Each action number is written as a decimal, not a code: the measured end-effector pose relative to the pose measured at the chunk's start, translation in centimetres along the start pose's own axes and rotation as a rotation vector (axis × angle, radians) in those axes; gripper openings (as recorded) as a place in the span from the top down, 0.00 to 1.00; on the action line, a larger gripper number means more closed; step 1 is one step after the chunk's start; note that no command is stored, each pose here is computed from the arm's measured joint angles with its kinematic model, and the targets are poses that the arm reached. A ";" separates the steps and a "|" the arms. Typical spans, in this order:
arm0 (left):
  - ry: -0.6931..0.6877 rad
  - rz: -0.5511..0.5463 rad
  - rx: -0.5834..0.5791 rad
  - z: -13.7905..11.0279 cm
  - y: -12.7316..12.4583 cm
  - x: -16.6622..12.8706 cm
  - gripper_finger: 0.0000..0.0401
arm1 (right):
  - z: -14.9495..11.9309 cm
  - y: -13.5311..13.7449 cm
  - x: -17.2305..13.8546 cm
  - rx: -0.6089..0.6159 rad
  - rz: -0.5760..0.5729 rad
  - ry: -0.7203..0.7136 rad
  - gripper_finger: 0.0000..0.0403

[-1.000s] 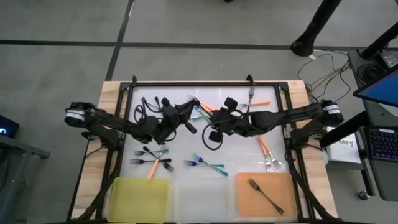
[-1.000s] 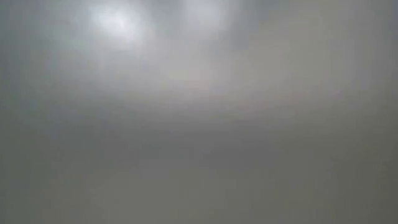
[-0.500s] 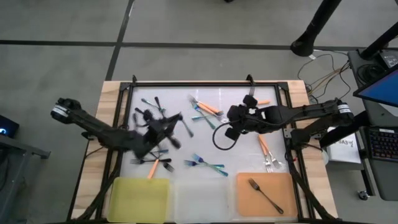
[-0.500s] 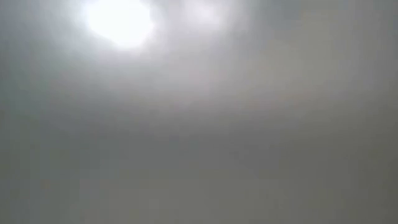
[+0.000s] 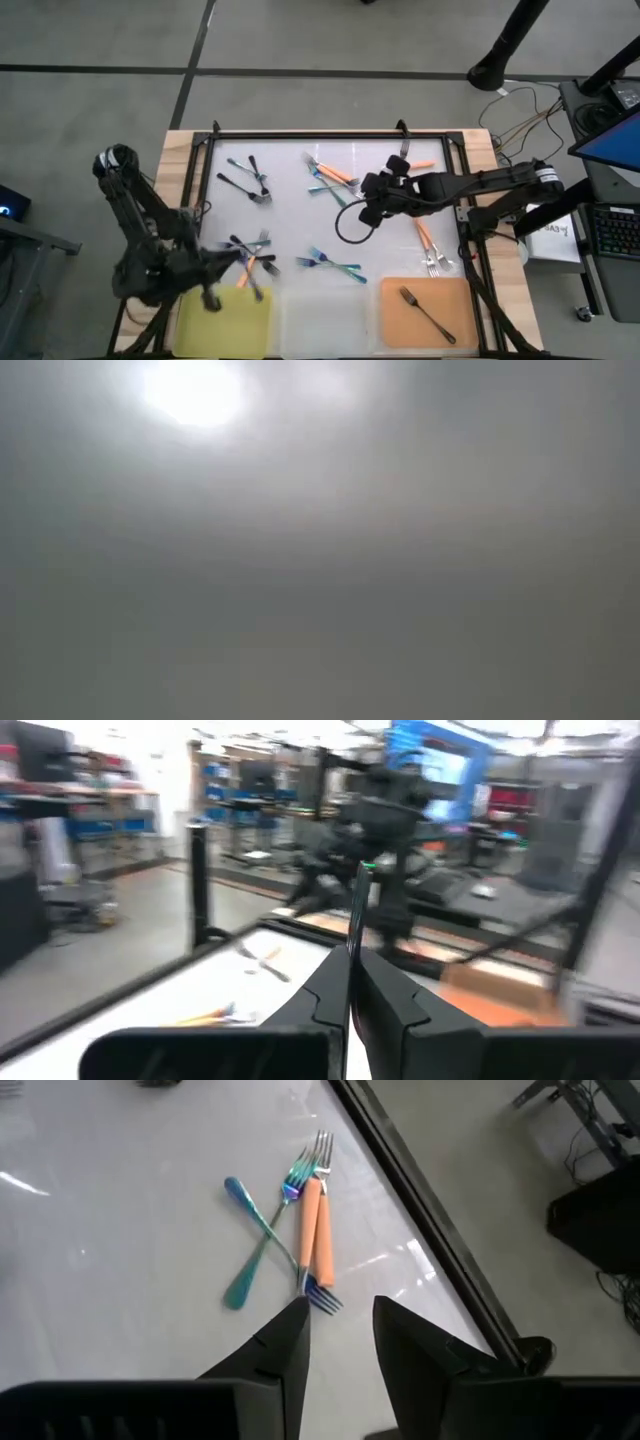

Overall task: Sort silverware by color (type)
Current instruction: Put the blue fork into the yellow bin

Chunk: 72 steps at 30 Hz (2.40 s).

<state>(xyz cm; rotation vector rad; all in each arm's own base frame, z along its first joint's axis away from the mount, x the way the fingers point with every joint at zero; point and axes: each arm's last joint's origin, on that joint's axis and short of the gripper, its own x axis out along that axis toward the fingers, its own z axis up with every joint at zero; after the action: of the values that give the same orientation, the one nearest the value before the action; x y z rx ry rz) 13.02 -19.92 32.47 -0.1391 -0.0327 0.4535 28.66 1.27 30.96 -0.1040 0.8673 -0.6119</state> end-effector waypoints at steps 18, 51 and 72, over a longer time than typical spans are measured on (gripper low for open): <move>0.008 -0.063 0.048 -4.9 -3.4 -1.8 1.00 | -0.3 1.3 3.2 -0.027 -0.037 0.088 0.76; 0.028 -0.436 0.016 -0.9 4.2 -5.8 1.00 | 0.5 1.4 3.2 0.184 -0.023 0.021 0.76; 0.115 -0.486 -0.139 -2.0 5.0 -2.7 1.00 | 0.7 1.4 3.2 0.197 -0.017 0.003 0.76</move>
<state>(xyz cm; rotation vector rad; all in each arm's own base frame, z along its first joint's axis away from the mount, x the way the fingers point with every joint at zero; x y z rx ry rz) 8.53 -16.91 29.78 -0.2856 0.0156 -0.0427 31.40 0.58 28.73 0.0678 0.8052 -0.7098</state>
